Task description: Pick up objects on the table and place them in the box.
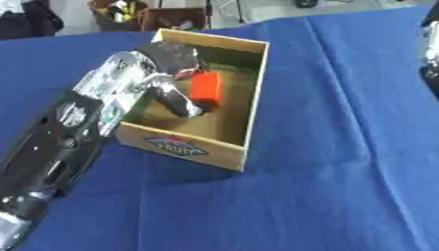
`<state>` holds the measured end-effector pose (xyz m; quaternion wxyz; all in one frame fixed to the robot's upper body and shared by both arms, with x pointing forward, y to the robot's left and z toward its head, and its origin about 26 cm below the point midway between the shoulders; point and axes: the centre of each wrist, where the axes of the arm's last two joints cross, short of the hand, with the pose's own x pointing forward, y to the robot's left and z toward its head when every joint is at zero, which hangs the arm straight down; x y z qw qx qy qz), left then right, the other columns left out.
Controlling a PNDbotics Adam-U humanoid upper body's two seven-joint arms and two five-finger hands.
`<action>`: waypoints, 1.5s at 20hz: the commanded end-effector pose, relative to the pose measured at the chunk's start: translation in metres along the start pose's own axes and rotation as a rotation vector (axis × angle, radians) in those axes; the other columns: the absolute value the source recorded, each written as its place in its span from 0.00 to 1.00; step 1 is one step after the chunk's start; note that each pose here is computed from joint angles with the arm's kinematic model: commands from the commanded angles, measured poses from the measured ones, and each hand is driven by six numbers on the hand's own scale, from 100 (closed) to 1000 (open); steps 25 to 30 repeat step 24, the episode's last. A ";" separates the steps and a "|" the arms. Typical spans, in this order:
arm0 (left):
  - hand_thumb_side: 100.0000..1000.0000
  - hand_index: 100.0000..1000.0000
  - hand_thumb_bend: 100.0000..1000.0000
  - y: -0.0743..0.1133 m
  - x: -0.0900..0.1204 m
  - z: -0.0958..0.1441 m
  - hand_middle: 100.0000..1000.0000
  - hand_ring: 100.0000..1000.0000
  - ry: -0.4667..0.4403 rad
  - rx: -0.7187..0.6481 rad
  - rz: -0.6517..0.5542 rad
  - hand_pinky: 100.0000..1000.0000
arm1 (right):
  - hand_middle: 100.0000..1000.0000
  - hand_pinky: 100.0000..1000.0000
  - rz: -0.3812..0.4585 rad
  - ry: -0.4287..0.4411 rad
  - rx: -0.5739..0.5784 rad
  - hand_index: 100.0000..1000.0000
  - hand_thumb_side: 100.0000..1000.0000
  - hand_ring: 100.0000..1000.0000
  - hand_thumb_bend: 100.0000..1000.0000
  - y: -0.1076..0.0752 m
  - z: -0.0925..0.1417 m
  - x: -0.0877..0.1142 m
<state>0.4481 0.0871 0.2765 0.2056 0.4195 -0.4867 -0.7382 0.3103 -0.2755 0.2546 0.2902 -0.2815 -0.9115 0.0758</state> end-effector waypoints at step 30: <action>0.90 0.74 0.00 0.060 -0.048 0.156 0.48 0.54 0.092 1.085 0.739 0.37 | 0.54 0.73 0.002 0.001 -0.032 0.75 0.52 0.60 0.00 -0.006 -0.001 0.001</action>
